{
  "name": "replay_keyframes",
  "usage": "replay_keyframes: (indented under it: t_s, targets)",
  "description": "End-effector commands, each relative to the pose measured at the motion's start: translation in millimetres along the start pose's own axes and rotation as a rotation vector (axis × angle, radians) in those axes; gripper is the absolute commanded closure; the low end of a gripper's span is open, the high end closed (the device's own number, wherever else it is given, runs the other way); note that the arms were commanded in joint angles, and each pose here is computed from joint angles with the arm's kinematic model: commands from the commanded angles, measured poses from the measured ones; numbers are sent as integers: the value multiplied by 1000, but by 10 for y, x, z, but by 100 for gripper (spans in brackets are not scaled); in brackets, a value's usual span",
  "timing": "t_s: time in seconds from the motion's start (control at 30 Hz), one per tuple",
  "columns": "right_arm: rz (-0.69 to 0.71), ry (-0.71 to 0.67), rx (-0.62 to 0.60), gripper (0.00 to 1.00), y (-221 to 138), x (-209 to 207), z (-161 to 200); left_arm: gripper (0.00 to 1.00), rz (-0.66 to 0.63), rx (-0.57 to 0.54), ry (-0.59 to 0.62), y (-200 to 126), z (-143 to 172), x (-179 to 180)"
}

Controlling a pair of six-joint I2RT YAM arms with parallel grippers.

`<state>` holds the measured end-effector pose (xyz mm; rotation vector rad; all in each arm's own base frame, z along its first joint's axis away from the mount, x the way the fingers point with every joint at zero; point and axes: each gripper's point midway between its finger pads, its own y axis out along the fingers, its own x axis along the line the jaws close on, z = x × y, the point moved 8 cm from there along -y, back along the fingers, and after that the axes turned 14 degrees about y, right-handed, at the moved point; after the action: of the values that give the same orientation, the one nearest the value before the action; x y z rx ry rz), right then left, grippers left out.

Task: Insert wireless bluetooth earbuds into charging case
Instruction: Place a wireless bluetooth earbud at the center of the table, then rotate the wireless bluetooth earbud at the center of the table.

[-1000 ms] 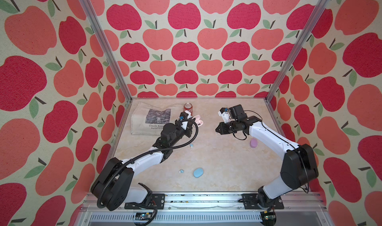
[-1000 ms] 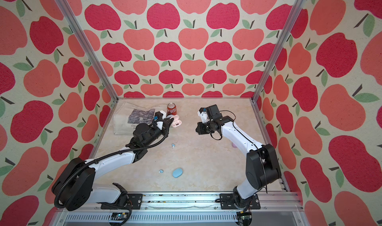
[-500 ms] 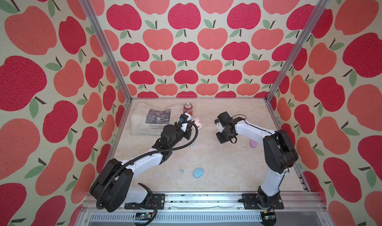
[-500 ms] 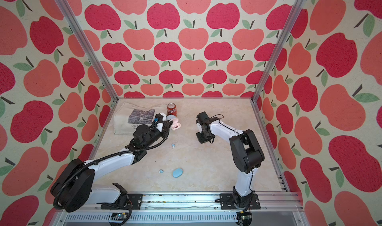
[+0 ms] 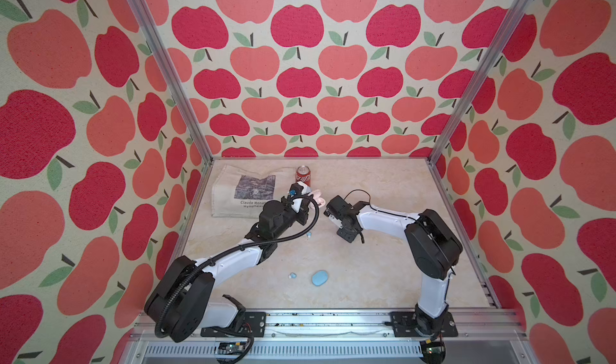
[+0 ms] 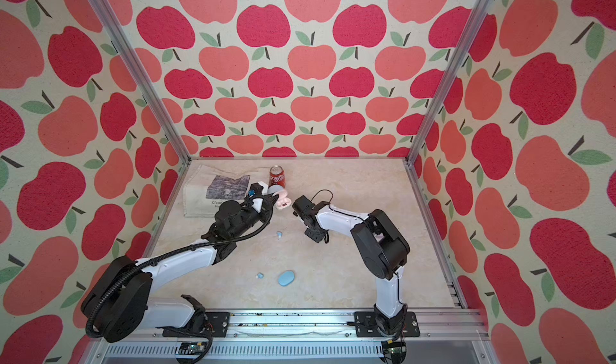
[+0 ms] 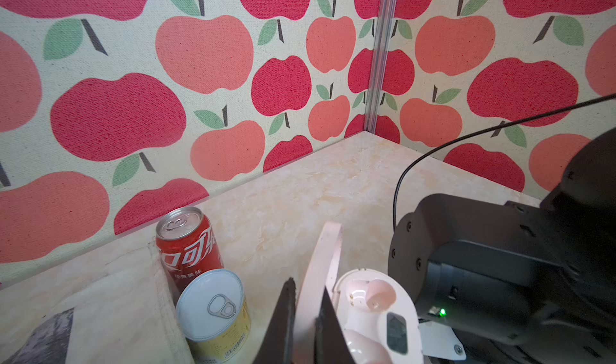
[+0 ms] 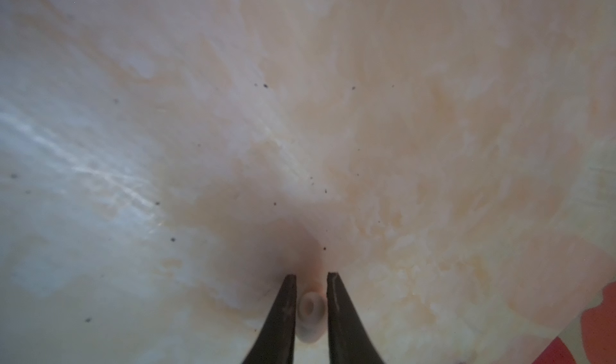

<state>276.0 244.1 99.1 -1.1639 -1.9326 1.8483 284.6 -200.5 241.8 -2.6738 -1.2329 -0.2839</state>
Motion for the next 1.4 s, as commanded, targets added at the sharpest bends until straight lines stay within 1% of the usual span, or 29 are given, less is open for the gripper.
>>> replay_keyframes:
  t_s: [0.0, 0.1, 0.2, 0.33, 0.4, 0.43, 0.47, 0.57, 0.67, 0.77, 0.8, 0.87, 0.9, 1.03, 1.1, 1.27, 1.37]
  targets:
    - [64, -67, -1, 73, -20, 34, 54, 100, -14, -13, 17, -71, -65, 33]
    - [47, -32, -20, 64, -120, 50, 91, 100, -15, -15, 24, -104, -91, 37]
    - [14, 41, -57, 59, -272, 17, 98, 100, -16, -20, 28, -149, -130, 42]
    - [-121, 246, -157, 56, -662, -151, 4, 100, -24, -27, 43, -237, -193, 56]
    - [-209, 413, -214, 54, -870, -293, -47, 100, -30, -33, 52, -281, -219, 70]
    - [-254, 539, -226, 54, -953, -388, -55, 100, -35, -36, 56, -303, -228, 80]
    - [-327, 658, -230, 54, -1026, -456, -61, 100, -40, -36, 59, -319, -231, 88]
    - [-416, 1064, -172, 53, -1091, -675, 46, 100, -66, -41, 61, -368, -248, 118]
    - [-496, 1423, -99, 50, -979, -655, 196, 100, -94, -41, 61, -397, -256, 143]
    - [-590, 1736, -54, 49, -781, -546, 291, 100, -97, -41, 61, -408, -262, 145]
    - [-606, 1837, -30, 49, -701, -506, 326, 100, -91, -40, 63, -408, -263, 141]
    - [-614, 1973, -5, 49, -613, -453, 345, 100, -83, -34, 68, -404, -255, 136]
    - [-613, 2018, -3, 49, -588, -437, 335, 100, -80, -31, 69, -400, -245, 133]
    - [-611, 2118, 12, 48, -504, -390, 254, 100, -72, -22, 68, -385, -198, 122]
    - [-618, 2177, 39, 48, -430, -342, 247, 100, -72, -18, 65, -377, -167, 121]
    - [-610, 2266, 101, 48, -231, -213, 274, 100, -73, -11, 56, -367, -119, 113]
    - [-613, 2300, 116, 48, -126, -169, 275, 100, -73, -7, 56, -369, -107, 117]
